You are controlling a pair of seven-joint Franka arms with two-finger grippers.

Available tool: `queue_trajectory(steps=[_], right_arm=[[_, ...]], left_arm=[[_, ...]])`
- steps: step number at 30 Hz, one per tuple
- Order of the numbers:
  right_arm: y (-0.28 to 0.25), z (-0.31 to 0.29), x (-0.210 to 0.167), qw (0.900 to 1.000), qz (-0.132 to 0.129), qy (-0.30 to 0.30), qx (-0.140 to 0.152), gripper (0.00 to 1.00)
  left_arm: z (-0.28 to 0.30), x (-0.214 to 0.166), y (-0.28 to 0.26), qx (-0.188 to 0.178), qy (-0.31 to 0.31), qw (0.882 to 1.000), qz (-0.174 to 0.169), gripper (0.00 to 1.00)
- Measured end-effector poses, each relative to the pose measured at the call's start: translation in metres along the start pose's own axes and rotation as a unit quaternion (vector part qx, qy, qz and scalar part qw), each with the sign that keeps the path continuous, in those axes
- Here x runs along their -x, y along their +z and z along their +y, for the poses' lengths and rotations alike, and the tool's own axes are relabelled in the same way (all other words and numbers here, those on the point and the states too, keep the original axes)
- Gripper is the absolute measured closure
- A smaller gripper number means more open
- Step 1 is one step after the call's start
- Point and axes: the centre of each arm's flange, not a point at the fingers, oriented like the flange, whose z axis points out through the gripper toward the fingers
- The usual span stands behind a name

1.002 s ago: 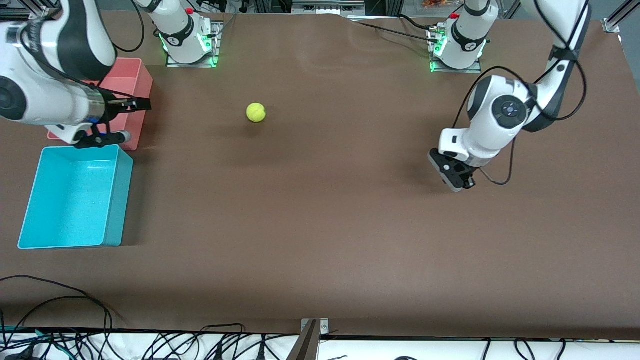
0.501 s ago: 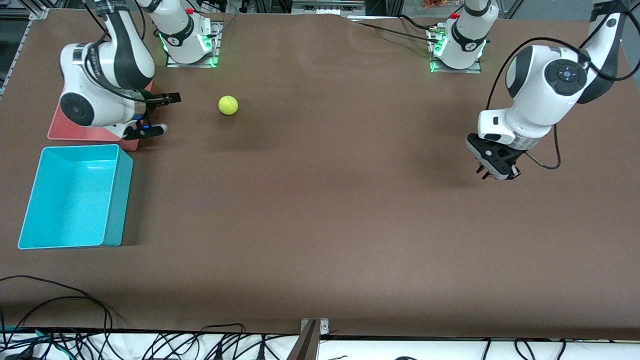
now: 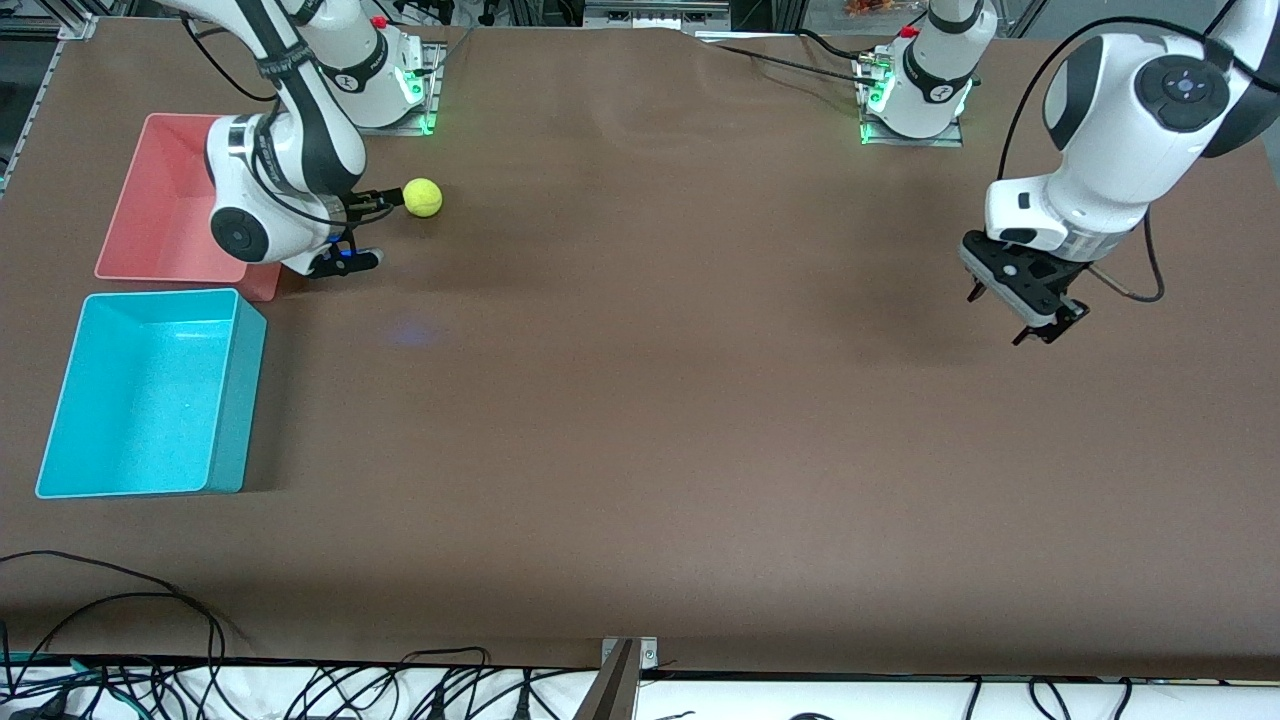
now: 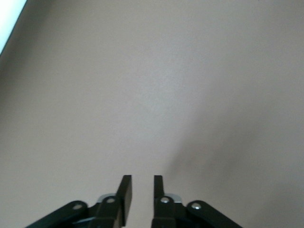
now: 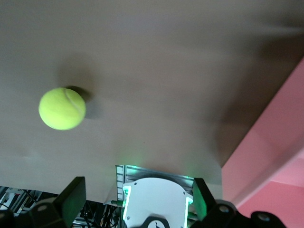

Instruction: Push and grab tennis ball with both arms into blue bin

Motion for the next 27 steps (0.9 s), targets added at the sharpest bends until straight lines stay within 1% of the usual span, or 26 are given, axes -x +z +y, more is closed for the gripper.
queue_trajectory(steps=[2,4,12,19,24,27], right_arm=[[0.007,0.0,-0.003,1.0,-0.006,0.002,-0.012,0.0],[0.014,-0.001,-0.006,1.0,-0.013,0.002,-0.023,0.0],[0.039,0.002,-0.015,0.999,-0.037,0.001,-0.034,0.0],[0.061,0.005,-0.021,0.997,-0.061,0.006,-0.039,0.0],[0.072,0.006,-0.024,0.996,-0.068,0.001,-0.053,0.0],[0.074,0.005,-0.025,0.996,-0.07,0.0,-0.056,0.0]], left_arm=[[-0.002,0.003,-0.005,-0.003,-0.004,1.0,0.001,0.04],[-0.004,0.007,-0.01,-0.006,-0.008,1.0,0.003,0.0],[-0.007,0.014,-0.029,-0.019,-0.014,1.0,0.012,0.0],[-0.004,0.02,-0.057,-0.009,-0.019,1.0,-0.003,0.0],[-0.006,0.021,-0.078,-0.005,-0.04,0.999,-0.009,0.0],[-0.008,0.021,-0.087,-0.003,-0.056,0.998,-0.011,0.0]])
